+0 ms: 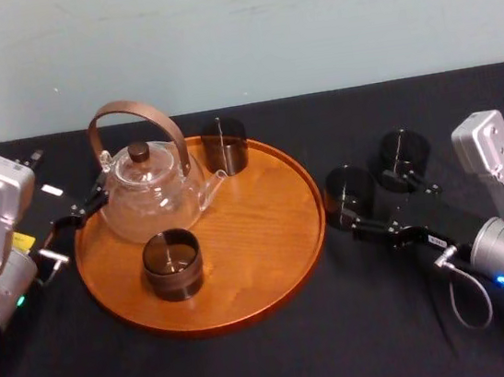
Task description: Pick up the glass from the table and place it on the tray.
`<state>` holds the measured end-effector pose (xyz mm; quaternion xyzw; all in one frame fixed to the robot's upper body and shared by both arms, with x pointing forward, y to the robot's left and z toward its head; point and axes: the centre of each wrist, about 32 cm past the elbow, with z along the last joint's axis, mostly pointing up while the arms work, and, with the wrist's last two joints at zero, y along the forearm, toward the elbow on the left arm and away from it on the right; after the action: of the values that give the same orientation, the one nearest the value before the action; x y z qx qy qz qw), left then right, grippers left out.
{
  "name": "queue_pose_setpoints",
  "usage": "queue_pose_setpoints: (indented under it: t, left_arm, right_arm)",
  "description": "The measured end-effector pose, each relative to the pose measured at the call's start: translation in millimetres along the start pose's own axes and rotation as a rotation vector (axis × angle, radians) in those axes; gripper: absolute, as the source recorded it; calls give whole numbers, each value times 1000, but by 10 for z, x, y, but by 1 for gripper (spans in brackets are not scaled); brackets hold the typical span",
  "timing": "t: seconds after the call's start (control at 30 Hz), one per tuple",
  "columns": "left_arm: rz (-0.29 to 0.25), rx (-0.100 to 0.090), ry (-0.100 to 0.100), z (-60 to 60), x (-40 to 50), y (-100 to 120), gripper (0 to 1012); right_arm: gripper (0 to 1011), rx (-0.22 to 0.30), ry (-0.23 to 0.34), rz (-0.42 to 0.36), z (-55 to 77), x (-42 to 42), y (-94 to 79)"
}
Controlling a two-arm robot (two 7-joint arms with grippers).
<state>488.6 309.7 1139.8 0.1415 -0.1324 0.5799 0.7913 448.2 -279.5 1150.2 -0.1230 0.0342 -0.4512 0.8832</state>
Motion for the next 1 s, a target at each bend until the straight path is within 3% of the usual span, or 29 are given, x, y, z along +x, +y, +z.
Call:
queue_pose_setpoints:
  t: [0.17,0.37,0.63,1.0]
  left_arm:
    - [0,0,0,0,0,0,1001]
    - [0,0,0,0,0,0,1001]
    - [0,0,0,0,0,0,1001]
    - [0,0,0,0,0,0,1001]
  right_arm:
    - [1002,-50,31,-4,27,44,63]
    - [1002,-89,13,-49,80,54,104]
    - [1002,-105,-15,-96,98,42,133]
    - [1002,-122,4,-96,10,80,217]
